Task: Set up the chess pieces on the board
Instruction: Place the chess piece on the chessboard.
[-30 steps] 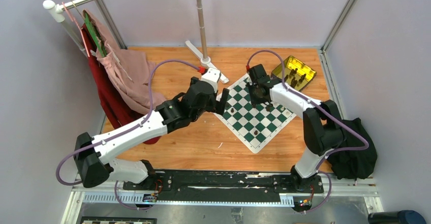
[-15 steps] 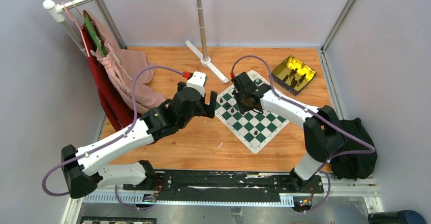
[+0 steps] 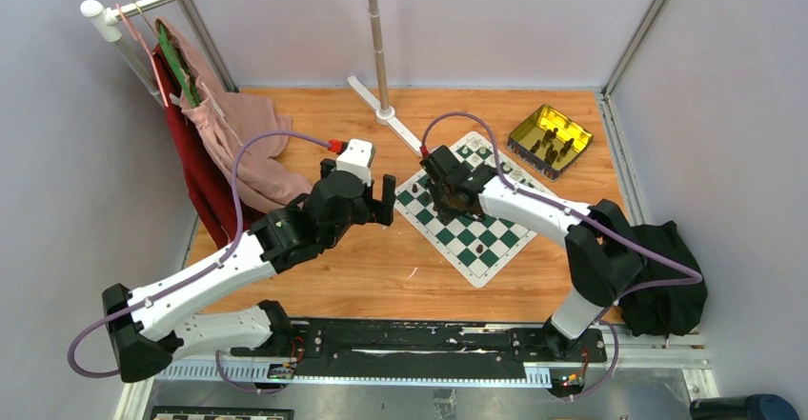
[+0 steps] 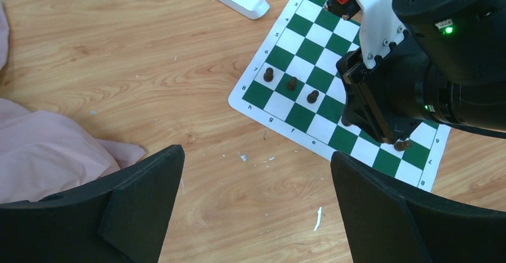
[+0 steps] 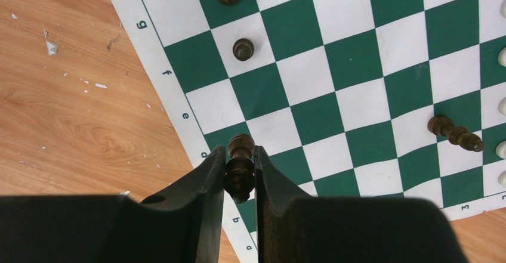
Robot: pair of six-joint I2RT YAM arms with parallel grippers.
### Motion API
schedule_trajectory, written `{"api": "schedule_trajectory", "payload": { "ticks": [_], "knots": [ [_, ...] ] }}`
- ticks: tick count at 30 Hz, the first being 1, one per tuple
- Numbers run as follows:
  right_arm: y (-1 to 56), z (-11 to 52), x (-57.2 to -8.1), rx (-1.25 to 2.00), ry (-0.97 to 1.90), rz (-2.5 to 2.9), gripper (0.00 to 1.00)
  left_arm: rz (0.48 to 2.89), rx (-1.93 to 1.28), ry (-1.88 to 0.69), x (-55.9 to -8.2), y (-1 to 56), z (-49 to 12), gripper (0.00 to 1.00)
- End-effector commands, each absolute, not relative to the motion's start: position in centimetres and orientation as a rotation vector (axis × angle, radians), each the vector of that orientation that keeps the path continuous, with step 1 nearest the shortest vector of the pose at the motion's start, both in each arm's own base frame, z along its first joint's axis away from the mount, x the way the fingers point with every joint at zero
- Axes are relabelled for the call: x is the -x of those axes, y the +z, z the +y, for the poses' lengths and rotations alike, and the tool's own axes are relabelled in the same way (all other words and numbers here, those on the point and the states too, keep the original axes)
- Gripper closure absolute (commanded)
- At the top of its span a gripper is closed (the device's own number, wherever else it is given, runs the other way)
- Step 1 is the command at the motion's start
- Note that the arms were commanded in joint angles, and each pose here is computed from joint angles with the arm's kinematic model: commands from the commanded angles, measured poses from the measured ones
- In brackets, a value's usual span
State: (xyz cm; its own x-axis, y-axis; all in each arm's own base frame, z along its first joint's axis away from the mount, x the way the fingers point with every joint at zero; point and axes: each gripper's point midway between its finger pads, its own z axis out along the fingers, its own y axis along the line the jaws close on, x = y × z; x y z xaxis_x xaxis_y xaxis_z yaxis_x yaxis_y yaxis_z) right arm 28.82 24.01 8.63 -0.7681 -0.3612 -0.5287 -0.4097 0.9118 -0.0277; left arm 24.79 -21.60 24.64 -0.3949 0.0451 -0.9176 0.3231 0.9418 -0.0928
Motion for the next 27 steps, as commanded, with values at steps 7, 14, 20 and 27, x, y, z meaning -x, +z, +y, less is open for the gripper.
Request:
{"api": "schedule_trajectory", "payload": {
  "ticks": [7, 14, 20, 27],
  "knots": [
    [5.8, 24.3, -26.8, 0.568, 0.077, 2.602, 1.0, 1.96, -0.262, -0.269, -24.6, 24.4, -20.7, 0.0],
    [4.8, 24.6, -26.5, 0.572, 0.077, 2.617, 1.0, 1.957, -0.273, -0.255, -24.6, 24.3, -20.5, 0.0],
    [4.2, 24.5, -26.2, 0.567, 0.072, 2.629, 1.0, 1.958, -0.278, -0.251, -24.6, 24.1, -20.4, 0.0],
    [3.8, 24.2, -26.0, 0.56, 0.061, 2.635, 1.0, 1.955, -0.287, -0.253, -24.6, 24.2, -20.6, 0.0]
  ]
}}
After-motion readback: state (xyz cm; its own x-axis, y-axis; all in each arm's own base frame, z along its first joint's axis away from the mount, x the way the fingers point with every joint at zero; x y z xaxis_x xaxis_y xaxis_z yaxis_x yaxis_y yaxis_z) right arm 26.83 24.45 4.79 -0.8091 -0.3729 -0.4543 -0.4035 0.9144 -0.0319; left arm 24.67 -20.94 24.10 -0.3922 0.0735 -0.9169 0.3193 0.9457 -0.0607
